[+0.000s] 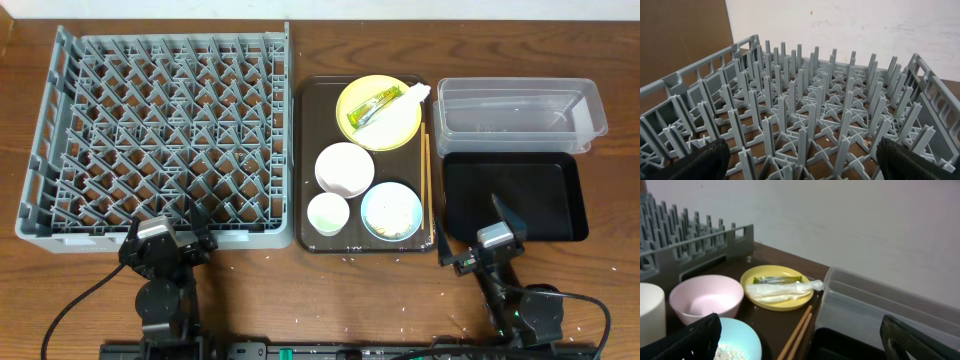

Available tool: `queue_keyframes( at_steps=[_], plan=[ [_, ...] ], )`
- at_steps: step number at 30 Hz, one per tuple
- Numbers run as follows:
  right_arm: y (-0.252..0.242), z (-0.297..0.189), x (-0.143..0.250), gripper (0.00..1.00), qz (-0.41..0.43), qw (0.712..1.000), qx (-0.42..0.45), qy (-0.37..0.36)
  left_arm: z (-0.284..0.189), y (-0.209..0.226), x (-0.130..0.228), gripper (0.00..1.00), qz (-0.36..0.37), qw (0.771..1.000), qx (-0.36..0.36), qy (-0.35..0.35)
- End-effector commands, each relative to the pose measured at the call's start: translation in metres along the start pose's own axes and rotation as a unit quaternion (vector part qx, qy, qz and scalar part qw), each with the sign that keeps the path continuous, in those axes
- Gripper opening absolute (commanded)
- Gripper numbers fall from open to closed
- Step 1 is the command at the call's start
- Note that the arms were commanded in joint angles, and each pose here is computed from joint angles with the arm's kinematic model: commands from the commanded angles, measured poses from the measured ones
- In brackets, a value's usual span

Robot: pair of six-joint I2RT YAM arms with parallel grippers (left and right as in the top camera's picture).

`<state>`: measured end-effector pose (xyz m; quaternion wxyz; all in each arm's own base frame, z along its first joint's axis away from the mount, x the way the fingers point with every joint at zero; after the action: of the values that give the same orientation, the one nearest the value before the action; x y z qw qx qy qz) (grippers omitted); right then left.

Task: Sort waste into correct bins and load items into the dishwasher

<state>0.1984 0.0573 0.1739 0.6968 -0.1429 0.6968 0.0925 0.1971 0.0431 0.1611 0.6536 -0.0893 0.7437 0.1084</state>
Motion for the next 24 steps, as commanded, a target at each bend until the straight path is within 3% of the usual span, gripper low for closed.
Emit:
queue_keyframes(
  at_steps=[1, 10, 16, 20, 24],
  plan=[
    [-0.003, -0.004, -0.021, 0.99, 0.040, 0.999, 0.003, -0.026, 0.001, 0.001, 0.003, 0.95, 0.003, 1.000, -0.003, 0.002],
    [-0.006, -0.003, -0.061, 0.99, 0.045, 0.999, 0.003, -0.031, 0.001, 0.001, 0.001, 0.95, 0.001, 1.000, -0.003, -0.004],
    [0.000, 0.029, -0.133, 0.99, 0.063, 0.996, -0.062, -0.002, 0.001, 0.001, 0.001, 0.95, 0.001, 1.000, -0.003, -0.003],
    [0.003, 0.088, -0.176, 0.99, 0.105, 0.983, -0.128, 0.082, 0.001, 0.001, 0.001, 0.95, 0.001, 1.000, -0.003, -0.003],
    [-0.001, 0.142, -0.183, 0.99, 0.159, 0.956, -0.140, 0.201, 0.001, 0.001, 0.001, 0.95, 0.001, 1.000, -0.003, -0.003]
  ],
)
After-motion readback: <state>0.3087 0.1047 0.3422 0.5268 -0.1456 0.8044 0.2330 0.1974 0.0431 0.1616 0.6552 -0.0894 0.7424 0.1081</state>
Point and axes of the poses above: each gripper's point midway between its finger pads, its own z axis out along the fingers, its own y axis along the line the jaws close on, x = y × z, the point moved 4 cm from there along -z, back along the fingers, and after that the axes turned 5 degrees about z, right-handed, at the moved point
